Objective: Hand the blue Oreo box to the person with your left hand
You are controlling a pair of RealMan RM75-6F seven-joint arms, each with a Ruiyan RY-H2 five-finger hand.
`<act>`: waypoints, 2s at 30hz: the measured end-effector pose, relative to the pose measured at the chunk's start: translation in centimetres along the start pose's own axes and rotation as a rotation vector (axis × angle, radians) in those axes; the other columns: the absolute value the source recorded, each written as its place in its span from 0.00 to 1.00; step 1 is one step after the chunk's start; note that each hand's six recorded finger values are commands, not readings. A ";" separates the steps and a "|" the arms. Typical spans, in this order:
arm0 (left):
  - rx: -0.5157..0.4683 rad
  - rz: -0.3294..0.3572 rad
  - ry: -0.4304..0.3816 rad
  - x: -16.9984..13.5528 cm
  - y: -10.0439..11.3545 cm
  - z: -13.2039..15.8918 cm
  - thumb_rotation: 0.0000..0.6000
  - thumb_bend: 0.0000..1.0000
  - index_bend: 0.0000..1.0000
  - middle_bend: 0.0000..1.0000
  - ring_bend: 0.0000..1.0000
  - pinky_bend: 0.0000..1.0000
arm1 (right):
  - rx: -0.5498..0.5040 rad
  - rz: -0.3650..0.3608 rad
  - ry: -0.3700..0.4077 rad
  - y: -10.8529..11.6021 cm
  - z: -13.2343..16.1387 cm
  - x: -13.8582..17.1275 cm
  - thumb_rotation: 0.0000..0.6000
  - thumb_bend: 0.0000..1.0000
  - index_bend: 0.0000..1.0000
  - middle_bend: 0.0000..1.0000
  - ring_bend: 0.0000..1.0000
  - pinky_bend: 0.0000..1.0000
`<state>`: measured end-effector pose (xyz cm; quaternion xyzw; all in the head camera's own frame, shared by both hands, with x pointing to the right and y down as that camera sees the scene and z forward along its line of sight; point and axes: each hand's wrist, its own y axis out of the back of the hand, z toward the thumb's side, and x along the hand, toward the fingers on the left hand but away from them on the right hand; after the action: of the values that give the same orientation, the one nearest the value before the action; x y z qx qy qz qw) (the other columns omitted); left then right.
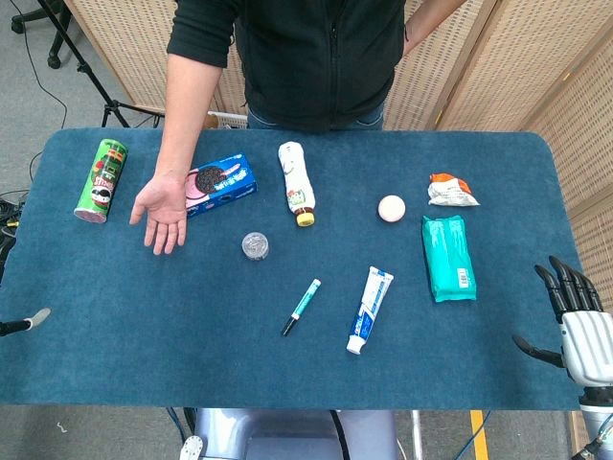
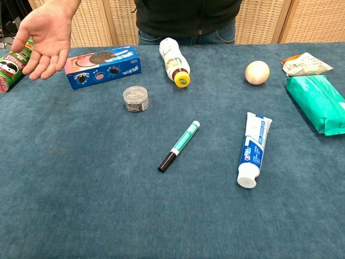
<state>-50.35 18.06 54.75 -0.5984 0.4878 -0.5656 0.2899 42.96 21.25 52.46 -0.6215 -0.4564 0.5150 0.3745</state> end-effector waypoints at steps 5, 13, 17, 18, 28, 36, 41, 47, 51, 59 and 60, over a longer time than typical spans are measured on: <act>-0.007 -0.010 0.016 0.6 -0.2 -0.3 1.00 0.00 0.00 0.00 0.00 0.00 | 0.000 0.003 -0.005 -0.1 -0.1 -0.1 1.00 0.00 0.00 0.00 0.00 0.07; -0.039 -0.049 0.018 4.7 -1.7 -0.6 1.00 0.00 0.00 0.00 0.00 0.00 | 0.004 0.007 -0.018 -0.2 -0.4 -0.2 1.00 0.00 0.00 0.00 0.00 0.07; -0.051 -0.062 -0.014 7.8 -3.1 -0.3 1.00 0.00 0.00 0.00 0.00 0.00 | 0.010 0.012 -0.028 -0.4 -0.5 -0.4 1.00 0.00 0.00 0.00 0.00 0.07; -0.062 -0.072 -0.023 8.8 -3.7 0.0 1.00 0.00 0.00 0.00 0.00 0.00 | 0.012 0.013 -0.030 -0.4 -0.6 -0.4 1.00 0.00 0.00 0.00 0.00 0.07; -0.147 -0.180 -0.098 17.3 -8.8 7.9 1.00 0.00 0.00 0.00 0.00 0.00 | 0.044 0.038 -0.056 -1.4 -1.3 -1.0 1.00 0.00 0.00 0.00 0.00 0.07; -0.150 -0.205 -0.089 20.9 -11.4 11.5 1.00 0.00 0.00 0.00 0.00 0.00 | 0.063 0.042 -0.097 -1.6 -2.5 -1.3 1.00 0.00 0.00 0.00 0.00 0.07; -0.144 -0.212 -0.072 22.4 -12.4 12.4 1.00 0.00 0.00 0.00 0.00 0.00 | 0.075 0.045 -0.115 -1.7 -3.0 -1.3 1.00 0.00 0.00 0.00 0.00 0.07; -0.138 -0.241 -0.052 23.8 -13.8 13.4 1.00 0.00 0.00 0.00 0.00 0.00 | 0.087 0.050 -0.129 -2.0 -3.3 -1.4 1.00 0.00 0.00 0.00 0.00 0.07; -0.140 -0.266 -0.032 24.5 -15.1 13.9 1.00 0.00 0.00 0.00 0.00 0.00 | 0.096 0.054 -0.138 -2.1 -3.5 -1.5 1.00 0.00 0.00 0.00 0.00 0.07; -0.126 -0.281 -0.024 25.2 -16.3 14.9 1.00 0.00 0.00 0.00 0.00 0.00 | 0.107 0.066 -0.151 -2.6 -3.8 -1.7 1.00 0.00 0.00 0.00 0.00 0.07; -0.124 -0.278 -0.021 25.4 -16.3 14.8 1.00 0.00 0.00 0.00 0.00 0.00 | 0.105 0.069 -0.151 -2.6 -3.8 -1.8 1.00 0.00 0.00 0.00 0.00 0.07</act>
<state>-34.87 -2.31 76.50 -0.6826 0.4314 -0.5628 0.1764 46.09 20.39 56.16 -0.5757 -0.4341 0.5961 0.3532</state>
